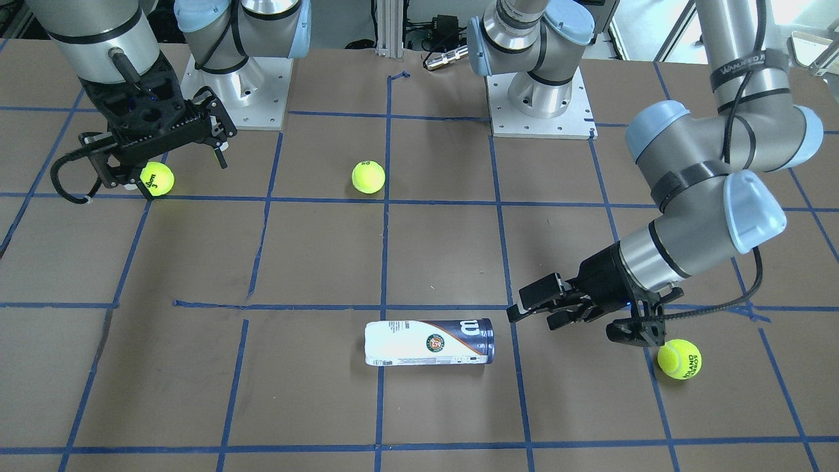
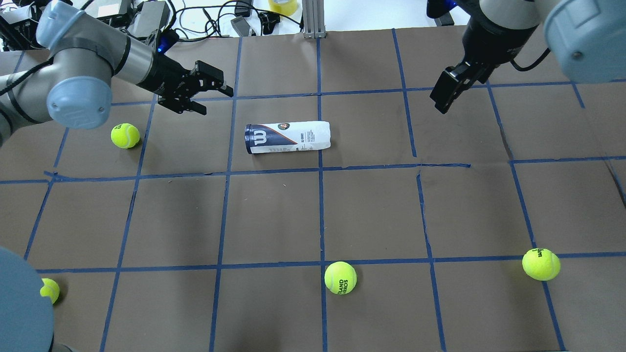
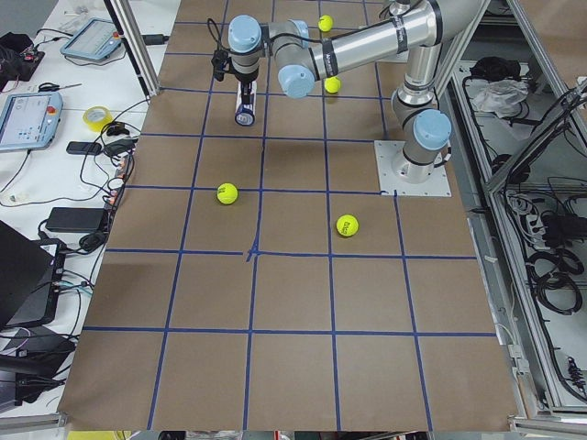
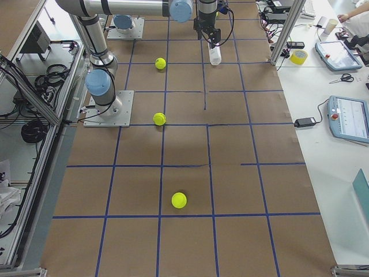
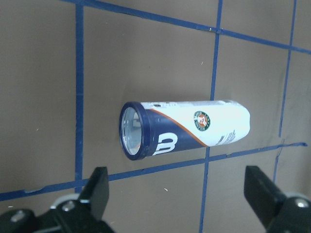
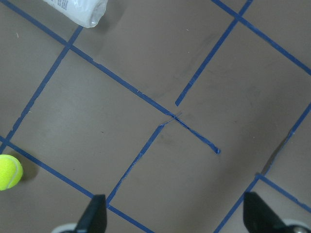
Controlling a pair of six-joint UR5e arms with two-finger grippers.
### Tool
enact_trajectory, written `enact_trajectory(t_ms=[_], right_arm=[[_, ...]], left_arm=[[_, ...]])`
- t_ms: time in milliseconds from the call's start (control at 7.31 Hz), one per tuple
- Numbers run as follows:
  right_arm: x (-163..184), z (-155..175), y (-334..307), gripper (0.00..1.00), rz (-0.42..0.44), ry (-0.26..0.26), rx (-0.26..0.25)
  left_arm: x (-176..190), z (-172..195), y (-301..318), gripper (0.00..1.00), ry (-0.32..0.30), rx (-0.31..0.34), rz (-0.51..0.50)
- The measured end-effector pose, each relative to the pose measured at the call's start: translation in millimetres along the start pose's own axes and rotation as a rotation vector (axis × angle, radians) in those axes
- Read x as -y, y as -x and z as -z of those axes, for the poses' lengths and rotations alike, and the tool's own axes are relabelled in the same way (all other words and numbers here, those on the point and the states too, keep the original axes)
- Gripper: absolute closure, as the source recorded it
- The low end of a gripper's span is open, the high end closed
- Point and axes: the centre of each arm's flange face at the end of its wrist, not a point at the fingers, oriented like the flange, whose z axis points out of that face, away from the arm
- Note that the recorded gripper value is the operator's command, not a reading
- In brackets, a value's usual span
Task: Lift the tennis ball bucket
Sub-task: 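Raise the right gripper away while the left gripper reaches toward the can, then close the left gripper around the can's blue-capped end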
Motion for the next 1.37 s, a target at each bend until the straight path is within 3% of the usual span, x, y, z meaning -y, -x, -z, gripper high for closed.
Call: enact_trajectory(t_ms=[410, 821, 1231, 1368], right_arm=[[-6, 8, 3, 0.0, -0.157, 0.002, -0.013], [-9, 14, 5, 0.0, -0.366, -0.014, -0.006], [-10, 14, 5, 0.0, -0.382, -0.016, -0.005], [-10, 14, 4, 0.0, -0.382, -0.016, -0.007]], left_arm=[[11, -52, 28, 0.0, 0.039, -0.094, 0.045], [10, -84, 33, 0.0, 0.087, -0.116, 0.058], [3, -111, 25, 0.0, 0.131, -0.152, 0.06], [0, -116, 27, 0.15, 0.141, -0.159, 0.068]])
